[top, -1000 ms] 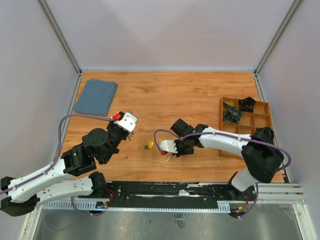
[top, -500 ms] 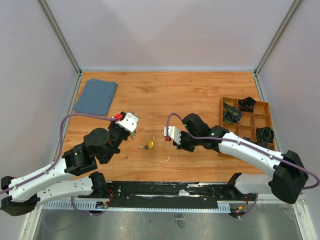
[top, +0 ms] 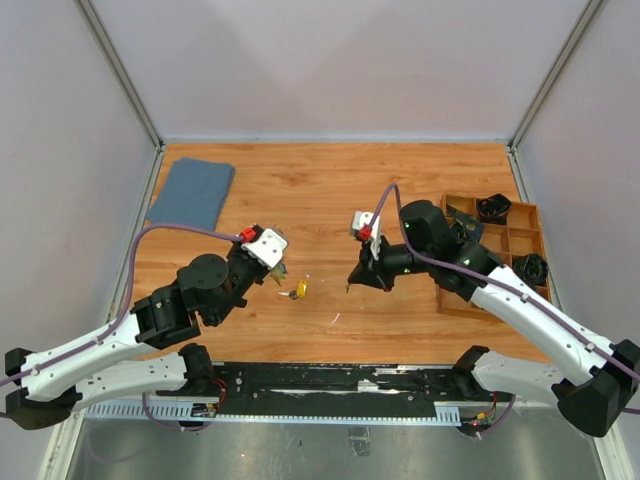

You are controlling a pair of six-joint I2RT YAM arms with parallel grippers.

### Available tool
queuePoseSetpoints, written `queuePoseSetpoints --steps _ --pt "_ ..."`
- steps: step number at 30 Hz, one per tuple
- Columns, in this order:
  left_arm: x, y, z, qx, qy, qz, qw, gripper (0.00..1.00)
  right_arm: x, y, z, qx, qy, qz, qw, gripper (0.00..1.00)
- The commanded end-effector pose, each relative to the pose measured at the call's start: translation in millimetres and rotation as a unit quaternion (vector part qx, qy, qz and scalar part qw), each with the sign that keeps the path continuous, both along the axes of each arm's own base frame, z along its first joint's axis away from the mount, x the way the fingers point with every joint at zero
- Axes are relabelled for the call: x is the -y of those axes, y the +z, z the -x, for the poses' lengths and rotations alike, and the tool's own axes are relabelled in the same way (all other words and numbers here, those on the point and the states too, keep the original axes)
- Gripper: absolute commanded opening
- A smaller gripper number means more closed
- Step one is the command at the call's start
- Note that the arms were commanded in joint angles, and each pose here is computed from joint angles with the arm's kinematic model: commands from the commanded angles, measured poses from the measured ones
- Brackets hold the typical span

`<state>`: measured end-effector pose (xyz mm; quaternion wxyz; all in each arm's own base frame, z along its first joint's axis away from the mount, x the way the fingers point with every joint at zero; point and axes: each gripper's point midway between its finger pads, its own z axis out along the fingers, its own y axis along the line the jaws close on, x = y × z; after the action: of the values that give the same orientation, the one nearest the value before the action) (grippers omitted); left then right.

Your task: Put the keys on the keyring

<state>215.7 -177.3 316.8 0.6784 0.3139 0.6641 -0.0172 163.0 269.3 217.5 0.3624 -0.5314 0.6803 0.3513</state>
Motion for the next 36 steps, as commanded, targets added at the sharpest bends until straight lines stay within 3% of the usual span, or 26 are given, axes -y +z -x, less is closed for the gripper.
queuePoseSetpoints --steps 1,18,27,36 --pt "11.8 22.3 5.9 0.008 -0.038 0.041 0.998 0.01 -3.7 50.8 12.0 -0.046 0.01 -0.073 0.996 0.01" --pt "67.0 42.0 29.6 0.024 -0.196 0.013 0.98 0.0 -5.8 153.1 2.2 -0.035 -0.013 -0.162 0.986 0.01" --pt "82.2 44.4 24.3 0.026 -0.204 -0.005 0.979 0.01 -10.4 172.1 3.5 -0.106 -0.046 -0.183 0.976 0.01" --pt "86.4 52.7 21.5 0.044 -0.191 -0.011 0.981 0.01 -15.5 172.6 2.3 -0.121 -0.043 -0.189 0.973 0.01"
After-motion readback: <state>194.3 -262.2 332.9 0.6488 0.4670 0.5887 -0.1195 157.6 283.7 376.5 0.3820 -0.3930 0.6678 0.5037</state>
